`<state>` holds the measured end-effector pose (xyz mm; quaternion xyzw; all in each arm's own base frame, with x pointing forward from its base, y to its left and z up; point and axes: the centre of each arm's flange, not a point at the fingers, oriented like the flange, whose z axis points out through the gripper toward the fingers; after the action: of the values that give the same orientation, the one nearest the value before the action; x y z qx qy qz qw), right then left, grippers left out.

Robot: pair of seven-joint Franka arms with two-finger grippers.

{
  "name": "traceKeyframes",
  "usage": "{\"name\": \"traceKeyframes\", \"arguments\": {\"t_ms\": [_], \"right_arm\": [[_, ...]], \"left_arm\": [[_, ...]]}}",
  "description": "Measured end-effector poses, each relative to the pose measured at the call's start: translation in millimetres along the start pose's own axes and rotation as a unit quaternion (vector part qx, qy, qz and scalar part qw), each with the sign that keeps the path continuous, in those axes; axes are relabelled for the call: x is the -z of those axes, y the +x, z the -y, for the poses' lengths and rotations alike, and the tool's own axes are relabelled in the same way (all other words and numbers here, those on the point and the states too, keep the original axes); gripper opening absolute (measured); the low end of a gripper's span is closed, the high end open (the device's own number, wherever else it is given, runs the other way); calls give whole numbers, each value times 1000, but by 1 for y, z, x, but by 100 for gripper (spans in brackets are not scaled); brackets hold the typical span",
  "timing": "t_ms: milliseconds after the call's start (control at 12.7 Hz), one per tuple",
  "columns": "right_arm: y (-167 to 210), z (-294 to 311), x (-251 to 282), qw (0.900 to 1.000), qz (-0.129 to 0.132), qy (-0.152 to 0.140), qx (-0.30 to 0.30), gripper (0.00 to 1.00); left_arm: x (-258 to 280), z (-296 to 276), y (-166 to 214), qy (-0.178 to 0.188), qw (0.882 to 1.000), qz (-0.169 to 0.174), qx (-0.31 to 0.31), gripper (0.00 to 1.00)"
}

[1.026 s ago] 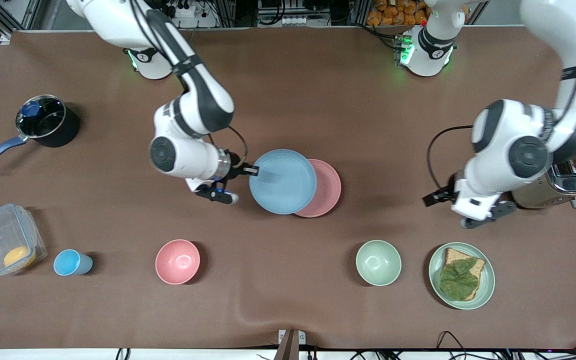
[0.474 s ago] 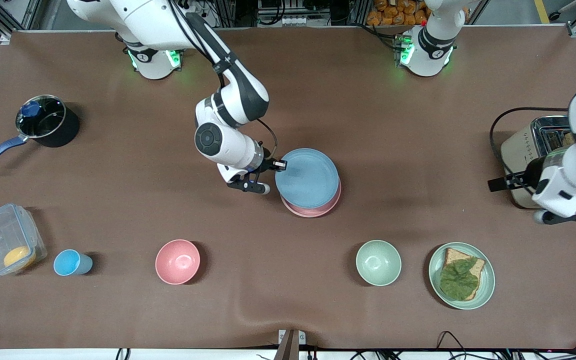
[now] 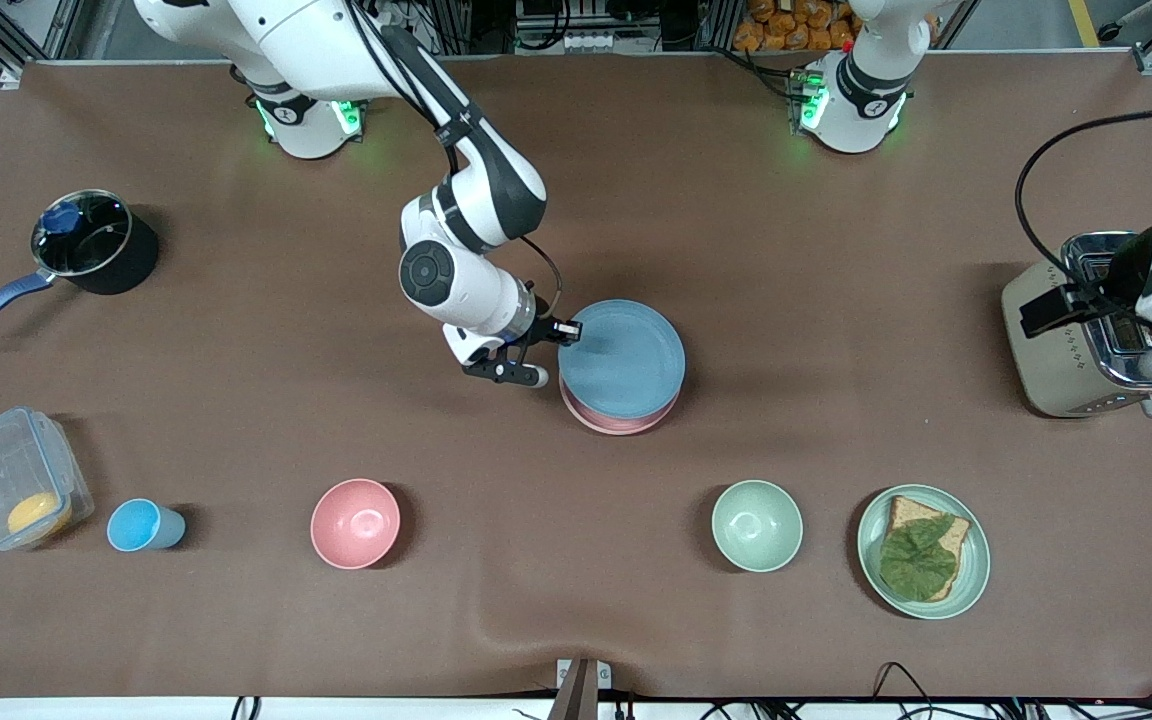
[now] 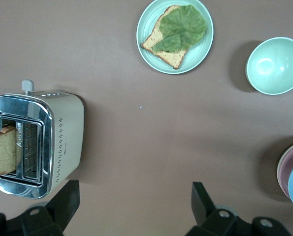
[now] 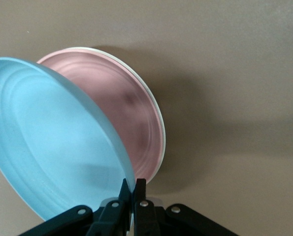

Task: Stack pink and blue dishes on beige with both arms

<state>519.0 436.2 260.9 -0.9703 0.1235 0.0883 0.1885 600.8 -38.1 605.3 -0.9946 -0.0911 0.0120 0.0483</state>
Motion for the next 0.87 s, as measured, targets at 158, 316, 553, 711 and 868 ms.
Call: {"name": "traceKeyframes", "arguments": {"t_ms": [158,316,553,711,868], "right_arm": [[3,5,-1,1000,-3,4,3,5],[7,10,-3,1000,-4,6,5,23],[5,13,-6,1000,-4,6,9,58],[9,12,-2,1000,-8,4,11,81],[22,4,14,999,-11,-25,32,100]], "left_arm": [[16,-1,-11,1,1000,-6,0,100],[26,-3,-19,-1,1000,-9,-1,100],[28,-7,-22,-2,1000,-12,-4,100],[30,-14,-22,-5,1000,-19,-11,100],[32,-20,-22,-8,999,-27,-15,100]]}}
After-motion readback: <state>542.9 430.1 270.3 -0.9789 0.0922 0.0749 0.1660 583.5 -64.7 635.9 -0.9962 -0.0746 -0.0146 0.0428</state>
